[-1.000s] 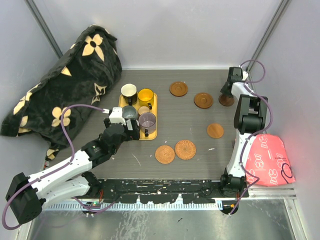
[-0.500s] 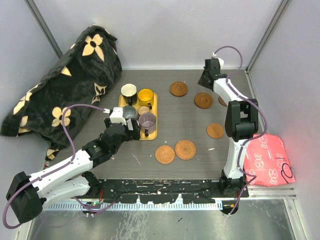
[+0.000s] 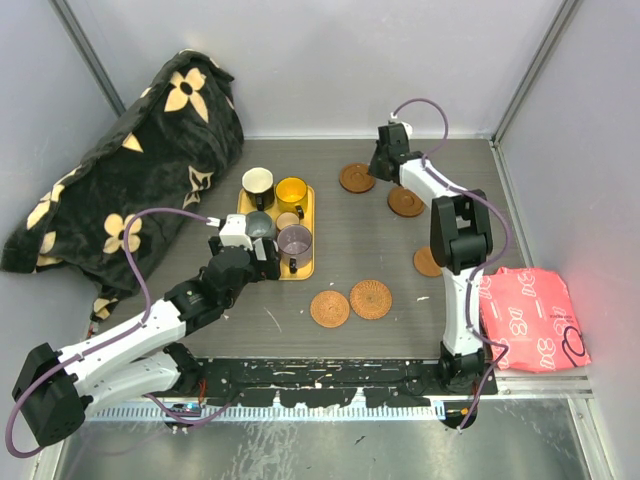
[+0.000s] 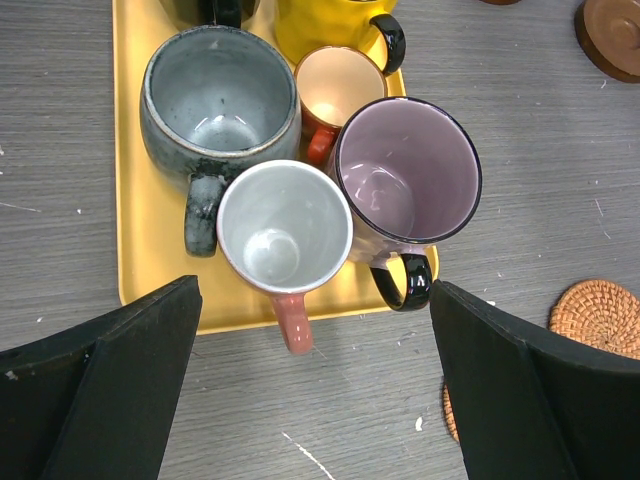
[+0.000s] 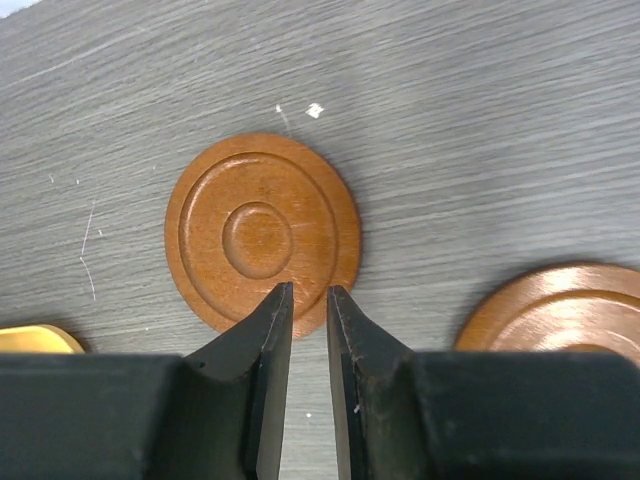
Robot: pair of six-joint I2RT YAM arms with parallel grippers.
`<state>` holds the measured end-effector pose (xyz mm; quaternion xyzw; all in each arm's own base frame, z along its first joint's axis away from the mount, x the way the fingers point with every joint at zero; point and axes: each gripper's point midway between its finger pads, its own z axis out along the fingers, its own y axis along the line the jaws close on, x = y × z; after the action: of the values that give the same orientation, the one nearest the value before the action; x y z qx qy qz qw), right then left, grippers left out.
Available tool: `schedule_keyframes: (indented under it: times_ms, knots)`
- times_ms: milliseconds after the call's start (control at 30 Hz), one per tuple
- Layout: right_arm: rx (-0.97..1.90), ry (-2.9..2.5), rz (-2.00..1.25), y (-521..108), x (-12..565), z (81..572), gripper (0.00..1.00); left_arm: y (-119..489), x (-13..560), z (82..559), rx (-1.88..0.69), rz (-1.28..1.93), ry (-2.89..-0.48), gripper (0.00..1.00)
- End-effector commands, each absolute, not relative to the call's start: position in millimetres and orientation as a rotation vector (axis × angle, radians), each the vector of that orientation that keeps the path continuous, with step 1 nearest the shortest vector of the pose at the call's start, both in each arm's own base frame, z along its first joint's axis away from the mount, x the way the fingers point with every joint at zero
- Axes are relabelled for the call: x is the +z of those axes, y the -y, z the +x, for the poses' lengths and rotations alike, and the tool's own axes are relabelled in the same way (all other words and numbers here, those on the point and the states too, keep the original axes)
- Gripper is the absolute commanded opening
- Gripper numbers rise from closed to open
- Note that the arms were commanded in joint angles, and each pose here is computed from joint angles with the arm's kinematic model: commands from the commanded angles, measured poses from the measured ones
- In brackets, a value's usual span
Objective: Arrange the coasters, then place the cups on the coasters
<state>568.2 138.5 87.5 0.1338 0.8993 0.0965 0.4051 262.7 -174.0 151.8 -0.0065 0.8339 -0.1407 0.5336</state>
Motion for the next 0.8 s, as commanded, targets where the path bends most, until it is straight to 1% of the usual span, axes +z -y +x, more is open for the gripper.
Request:
schedule_keyframes:
  times_ms: [0, 267, 567, 767]
  knots:
    - [0.343, -2.164, 0.313, -170.2, 115.1, 593.7, 0.26, 179.3, 177.7, 270.9, -0.379, -0.038, -1.909, 0.98]
    - [0.375, -2.169, 0.306, -196.5, 93.7, 608.1, 0.27, 178.0, 178.5, 270.3, -0.380, -0.042, -1.905, 0.98]
    - [0.380, -2.187, 0.320, -201.7, 71.9, 619.2, 0.27, 180.5, 177.3, 270.9, -0.382, -0.036, -1.912, 0.98]
    - [0.345, -2.203, 0.327, -198.1, 61.3, 618.3, 0.27, 179.7, 176.6, 271.4, -0.375, -0.036, -1.913, 0.98]
